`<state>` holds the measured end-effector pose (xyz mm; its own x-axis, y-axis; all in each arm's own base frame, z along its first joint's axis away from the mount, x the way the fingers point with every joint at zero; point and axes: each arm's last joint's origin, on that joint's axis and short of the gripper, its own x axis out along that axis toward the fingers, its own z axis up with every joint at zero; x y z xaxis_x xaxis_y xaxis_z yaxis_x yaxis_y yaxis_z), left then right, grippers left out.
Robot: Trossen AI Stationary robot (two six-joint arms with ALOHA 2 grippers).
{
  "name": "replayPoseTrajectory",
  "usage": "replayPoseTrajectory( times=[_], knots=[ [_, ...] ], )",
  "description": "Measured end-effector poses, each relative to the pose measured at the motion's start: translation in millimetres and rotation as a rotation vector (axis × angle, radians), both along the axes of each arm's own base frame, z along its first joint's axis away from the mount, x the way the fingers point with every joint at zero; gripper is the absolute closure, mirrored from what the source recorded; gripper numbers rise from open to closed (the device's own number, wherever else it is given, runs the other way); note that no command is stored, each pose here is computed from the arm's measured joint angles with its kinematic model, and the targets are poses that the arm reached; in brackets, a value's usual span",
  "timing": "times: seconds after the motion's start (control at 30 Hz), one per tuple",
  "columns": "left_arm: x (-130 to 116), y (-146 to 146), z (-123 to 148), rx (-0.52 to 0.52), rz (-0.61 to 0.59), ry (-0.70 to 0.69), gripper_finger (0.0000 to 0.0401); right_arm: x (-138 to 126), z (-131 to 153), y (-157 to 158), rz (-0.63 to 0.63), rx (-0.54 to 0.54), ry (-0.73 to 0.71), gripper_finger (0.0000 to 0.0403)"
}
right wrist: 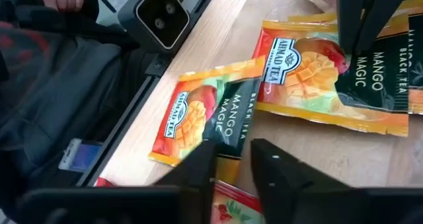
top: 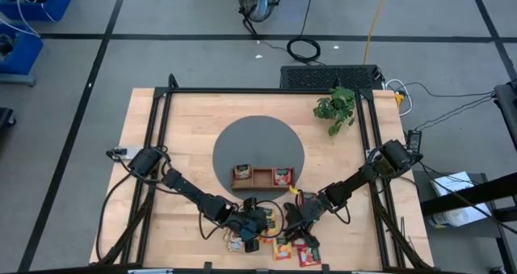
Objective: Pick & Place Tea
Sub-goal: Put the yellow tea bag into the middle section of the wooden organizer
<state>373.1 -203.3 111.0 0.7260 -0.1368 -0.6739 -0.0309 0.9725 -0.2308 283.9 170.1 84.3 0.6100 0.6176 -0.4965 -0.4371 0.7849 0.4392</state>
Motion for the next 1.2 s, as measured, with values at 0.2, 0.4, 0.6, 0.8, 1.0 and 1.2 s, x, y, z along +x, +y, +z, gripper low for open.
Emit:
replayPoseTrajectory(
  times=[0.2,0.4,0.6,0.8,1.0,1.2],
  knots=[
    [0,0,0,0.004,0.003,-0.002,0.0394,0,-1,-2,-0.007,-0.038,-0.023,0.0397],
    [0,0,0,0.021,-0.013,-0.009,0.0387,1,9,-4,-0.002,-0.047,-0.056,0.0402],
    [1,-2,1,0.056,-0.074,-0.035,0.0357,5,43,-3,-0.025,-0.193,-0.05,0.0403],
    [1,-4,6,0.084,-0.121,-0.069,0.034,8,76,-4,-0.071,-0.339,-0.068,0.0403],
    [0,-5,12,0.116,-0.156,-0.091,0.0339,4,94,-9,-0.107,-0.42,-0.064,0.0403],
    [-6,-6,39,0.12,-0.167,-0.123,0.0338,-3,111,-14,-0.122,-0.435,-0.092,0.0403]
  ],
)
